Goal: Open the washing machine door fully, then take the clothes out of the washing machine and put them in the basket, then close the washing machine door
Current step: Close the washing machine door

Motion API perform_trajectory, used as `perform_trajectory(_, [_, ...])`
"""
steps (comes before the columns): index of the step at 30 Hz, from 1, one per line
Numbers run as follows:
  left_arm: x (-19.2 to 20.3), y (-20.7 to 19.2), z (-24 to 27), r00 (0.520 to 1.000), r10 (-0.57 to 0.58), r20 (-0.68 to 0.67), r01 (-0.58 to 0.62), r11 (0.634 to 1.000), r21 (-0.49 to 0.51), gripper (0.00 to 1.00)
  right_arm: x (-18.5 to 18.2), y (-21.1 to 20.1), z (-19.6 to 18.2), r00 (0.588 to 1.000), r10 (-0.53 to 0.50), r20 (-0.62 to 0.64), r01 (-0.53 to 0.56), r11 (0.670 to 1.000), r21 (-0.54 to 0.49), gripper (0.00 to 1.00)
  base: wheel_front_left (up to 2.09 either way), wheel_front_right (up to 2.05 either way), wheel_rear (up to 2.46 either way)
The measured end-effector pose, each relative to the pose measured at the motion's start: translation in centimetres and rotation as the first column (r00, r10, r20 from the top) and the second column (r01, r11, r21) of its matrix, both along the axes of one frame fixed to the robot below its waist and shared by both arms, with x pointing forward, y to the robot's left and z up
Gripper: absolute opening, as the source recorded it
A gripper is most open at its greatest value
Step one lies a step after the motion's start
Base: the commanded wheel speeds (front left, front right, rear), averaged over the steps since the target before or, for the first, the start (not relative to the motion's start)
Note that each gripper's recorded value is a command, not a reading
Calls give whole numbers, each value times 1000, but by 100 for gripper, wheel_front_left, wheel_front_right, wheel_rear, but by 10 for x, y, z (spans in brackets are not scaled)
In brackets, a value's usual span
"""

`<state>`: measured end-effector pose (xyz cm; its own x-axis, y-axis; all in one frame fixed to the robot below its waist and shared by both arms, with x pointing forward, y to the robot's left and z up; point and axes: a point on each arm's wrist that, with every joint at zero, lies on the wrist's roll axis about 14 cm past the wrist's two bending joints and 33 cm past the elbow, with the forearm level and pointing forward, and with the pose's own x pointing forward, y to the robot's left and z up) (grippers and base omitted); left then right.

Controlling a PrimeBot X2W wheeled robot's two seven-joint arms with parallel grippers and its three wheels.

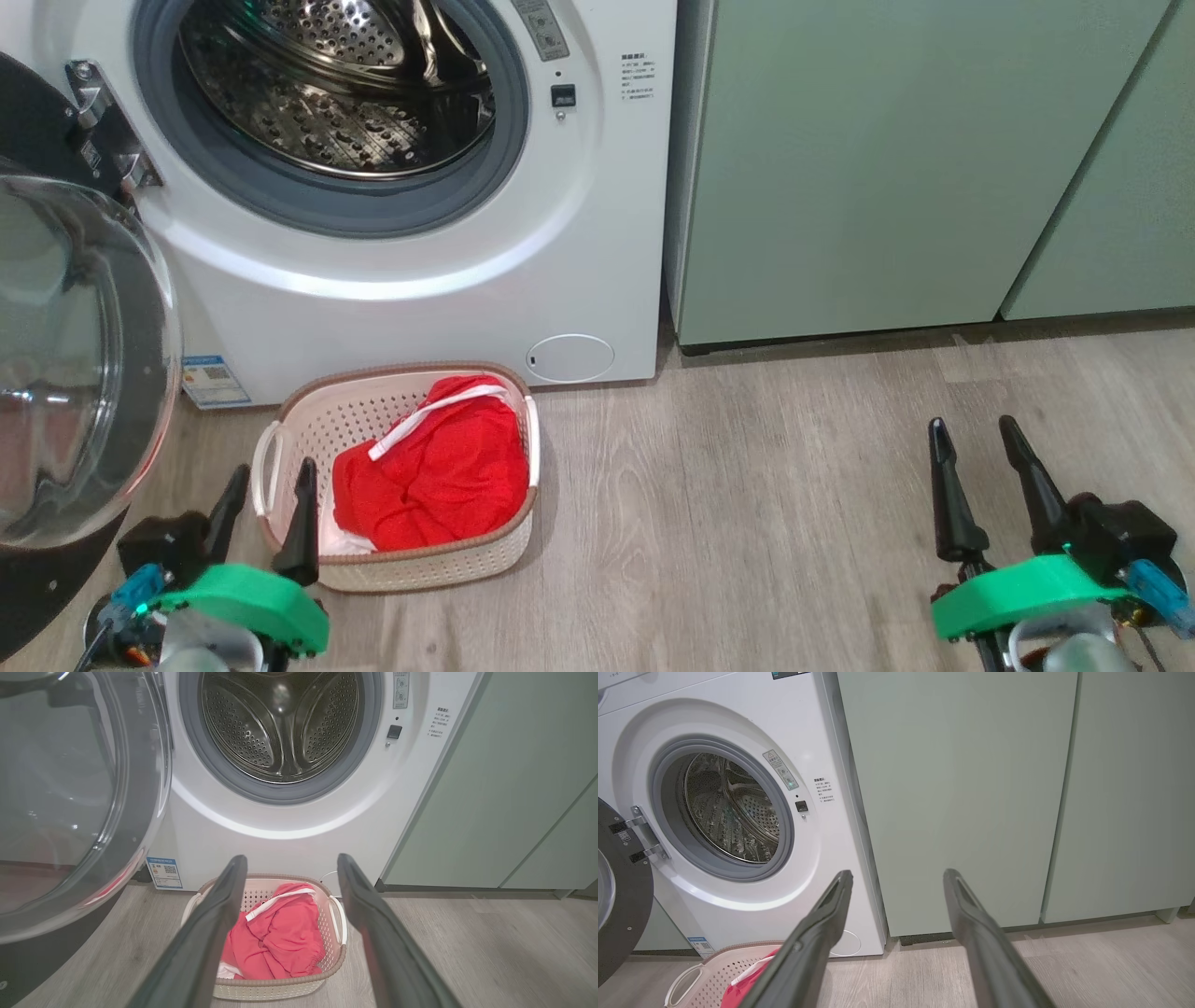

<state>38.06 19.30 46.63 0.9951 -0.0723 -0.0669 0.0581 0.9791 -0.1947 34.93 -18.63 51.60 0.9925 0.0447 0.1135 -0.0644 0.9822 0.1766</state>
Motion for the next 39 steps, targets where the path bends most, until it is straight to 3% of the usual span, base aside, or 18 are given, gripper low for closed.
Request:
perform_trajectory(12, [-6, 5, 2, 1000, 22, 8, -22, 1000, -2, 100, 3, 6, 3, 1000, 18, 7, -18, 1000, -1, 100, 0, 0, 0])
perform_trajectory(22, [-31, 49, 2, 988, 154, 15, -154, 988, 16, 100, 16, 44, -2, 992, 128, -7, -128, 992, 2, 100, 0, 0, 0])
perform_trajectory(33, [-79, 109, -1, 937, 348, 14, -349, 937, 31, 100, 35, 107, 0, 955, 295, -7, -295, 955, 13, 100, 0, 0, 0])
perform_trajectory(39, [-114, 142, -2, 888, 460, 11, -460, 887, 32, 100, 41, 148, 0, 917, 399, -12, -399, 917, 14, 100, 0, 0, 0])
